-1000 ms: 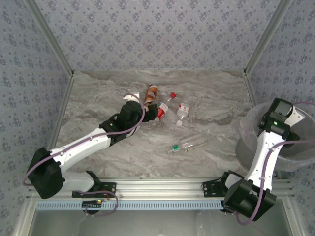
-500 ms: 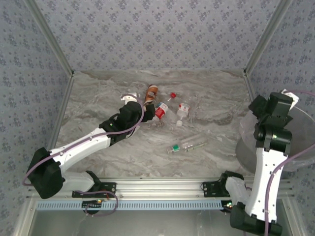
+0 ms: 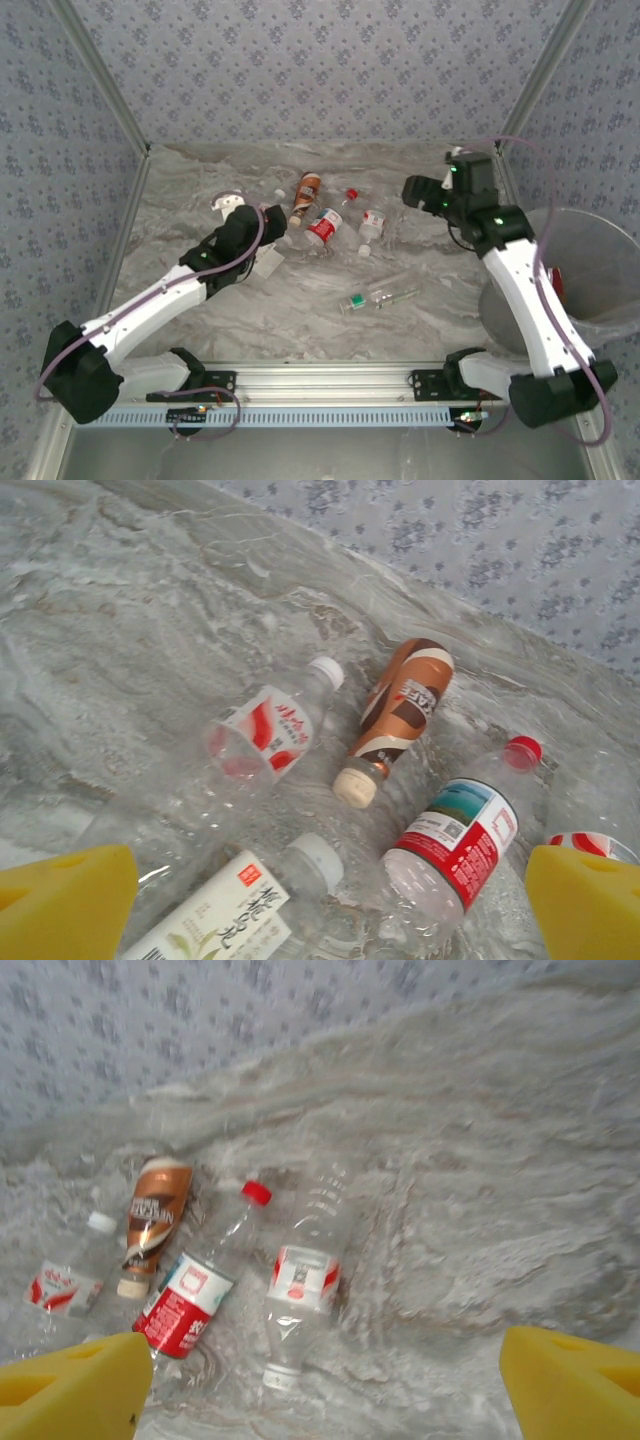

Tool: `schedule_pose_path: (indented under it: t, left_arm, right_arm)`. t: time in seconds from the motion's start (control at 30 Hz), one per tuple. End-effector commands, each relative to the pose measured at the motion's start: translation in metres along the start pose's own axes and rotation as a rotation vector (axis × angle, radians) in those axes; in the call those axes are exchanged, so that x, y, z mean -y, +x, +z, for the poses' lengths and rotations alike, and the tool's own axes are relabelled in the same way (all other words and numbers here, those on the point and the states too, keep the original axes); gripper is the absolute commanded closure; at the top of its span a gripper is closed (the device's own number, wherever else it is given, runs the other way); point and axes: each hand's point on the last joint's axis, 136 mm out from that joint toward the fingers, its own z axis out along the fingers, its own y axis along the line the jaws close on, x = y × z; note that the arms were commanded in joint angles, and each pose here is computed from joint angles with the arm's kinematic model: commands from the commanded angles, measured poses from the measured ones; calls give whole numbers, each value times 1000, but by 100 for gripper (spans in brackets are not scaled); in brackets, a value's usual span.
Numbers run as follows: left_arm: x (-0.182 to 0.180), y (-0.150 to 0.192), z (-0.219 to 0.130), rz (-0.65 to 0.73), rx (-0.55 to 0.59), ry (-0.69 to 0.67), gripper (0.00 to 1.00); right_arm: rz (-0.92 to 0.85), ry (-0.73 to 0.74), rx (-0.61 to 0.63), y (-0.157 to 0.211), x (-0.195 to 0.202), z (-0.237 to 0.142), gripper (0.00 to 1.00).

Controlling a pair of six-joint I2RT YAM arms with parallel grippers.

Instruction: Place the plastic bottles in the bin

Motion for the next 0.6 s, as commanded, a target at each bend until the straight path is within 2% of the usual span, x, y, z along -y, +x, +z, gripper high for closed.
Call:
schedule_pose_path:
  t: [0.0,0.3,0.43,0.57]
  left_arm:
    - [-13,4,-1,-48,-37,-9,1]
    - [-30,15,-1,-58,-103,-42,1]
    - [-20,18,-3,-1,-130,22,1]
    - [-22,17,-4,3,-131,16,1]
  right_arm:
    - [24,36,-14,-1,-9,30,6]
    - [63,89,-130,21,-23,127,0]
    - [69,130,-180,33,-22,162,0]
    - [72,157,-199,41,-20,190,0]
